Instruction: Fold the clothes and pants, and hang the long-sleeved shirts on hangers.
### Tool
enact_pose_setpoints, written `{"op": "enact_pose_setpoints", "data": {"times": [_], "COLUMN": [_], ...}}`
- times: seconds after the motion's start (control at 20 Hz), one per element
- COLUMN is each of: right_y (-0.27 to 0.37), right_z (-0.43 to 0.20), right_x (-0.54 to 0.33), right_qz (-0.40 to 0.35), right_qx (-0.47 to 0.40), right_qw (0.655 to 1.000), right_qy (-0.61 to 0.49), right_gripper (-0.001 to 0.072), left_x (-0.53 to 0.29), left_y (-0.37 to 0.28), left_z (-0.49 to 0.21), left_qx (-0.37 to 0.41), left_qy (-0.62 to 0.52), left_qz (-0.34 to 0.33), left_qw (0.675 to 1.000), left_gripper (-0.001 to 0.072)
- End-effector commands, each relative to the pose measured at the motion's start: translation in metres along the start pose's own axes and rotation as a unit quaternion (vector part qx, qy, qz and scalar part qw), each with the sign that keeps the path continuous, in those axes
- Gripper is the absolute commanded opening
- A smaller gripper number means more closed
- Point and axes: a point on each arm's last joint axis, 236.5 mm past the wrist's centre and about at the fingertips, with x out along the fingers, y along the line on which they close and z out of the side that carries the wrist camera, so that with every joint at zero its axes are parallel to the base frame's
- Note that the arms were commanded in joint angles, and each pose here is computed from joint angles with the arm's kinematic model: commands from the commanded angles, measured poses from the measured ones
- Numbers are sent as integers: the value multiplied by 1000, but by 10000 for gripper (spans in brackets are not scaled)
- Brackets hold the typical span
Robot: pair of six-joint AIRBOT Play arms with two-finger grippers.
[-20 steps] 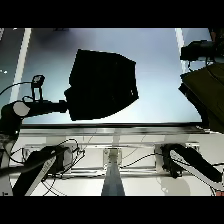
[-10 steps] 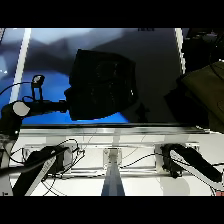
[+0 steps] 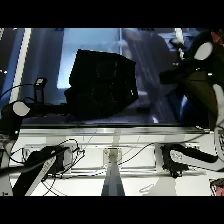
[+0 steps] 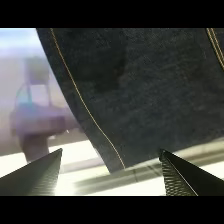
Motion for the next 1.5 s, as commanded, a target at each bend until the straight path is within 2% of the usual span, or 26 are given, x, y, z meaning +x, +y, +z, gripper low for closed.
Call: {"op": "enact_pose_setpoints", "data": {"times": [0.0, 0.05, 0.1, 0.15, 0.25, 0.35, 0.5, 0.65, 0.7, 0.75, 0.8, 0.9, 1.15, 1.25, 1.45], "right_y": [42, 51, 61, 69, 79, 84, 79, 72, 70, 68, 66, 64, 71, 70, 69], "right_z": [-23, -20, -16, -11, -2, 3, 11, -5, -8, -5, 0, 8, 30, 42, 24], "right_x": [58, 68, 77, 83, 94, 108, 137, 157, 161, 164, 165, 163, 133, 120, 105], "right_qz": [134, 162, 191, 215, 237, 225, 178, 151, 149, 145, 142, 141, 152, 142, 127], "right_qx": [34, 51, 69, 86, 103, 102, 162, 188, 188, 190, 187, 173, 71, 64, 78], "right_qw": [987, 982, 976, 969, 963, 967, 968, 964, 964, 965, 967, 971, 985, 988, 988], "right_qy": [82, 84, 84, 80, 72, 67, 66, 109, 115, 109, 98, 82, 45, -1, -49], "right_gripper": [439, 455, 502, 594, 706, 704, 688, 686, 671, 600, 441, 25, 21, 20, 20], "left_x": [-1, -1, -1, -1, -1, -1, -1, -1, -1, -1, -1, -1, -1, -1, -1], "left_y": [-11, -15, -17, -17, -17, -16, -16, -15, -15, -15, -14, -14, -12, -10, -9], "left_z": [-2, -1, 0, 0, 0, 1, 2, 4, 5, 6, 8, 9, 14, 21, 19], "left_qx": [-12, -16, -18, -18, -18, -18, -19, -19, -19, -19, -19, -19, -38, -94, -103], "left_qy": [5, 2, 1, 1, 1, -1, -4, -8, -9, -12, -16, -18, -28, -42, -38], "left_qz": [-24, -31, -35, -35, -36, -35, -34, -33, -32, -31, -30, -30, -27, -25, -24], "left_qw": [1000, 999, 999, 999, 999, 999, 999, 999, 999, 999, 999, 999, 999, 994, 994], "left_gripper": [688, 688, 688, 688, 688, 688, 688, 688, 688, 688, 688, 688, 686, 686, 686]}}
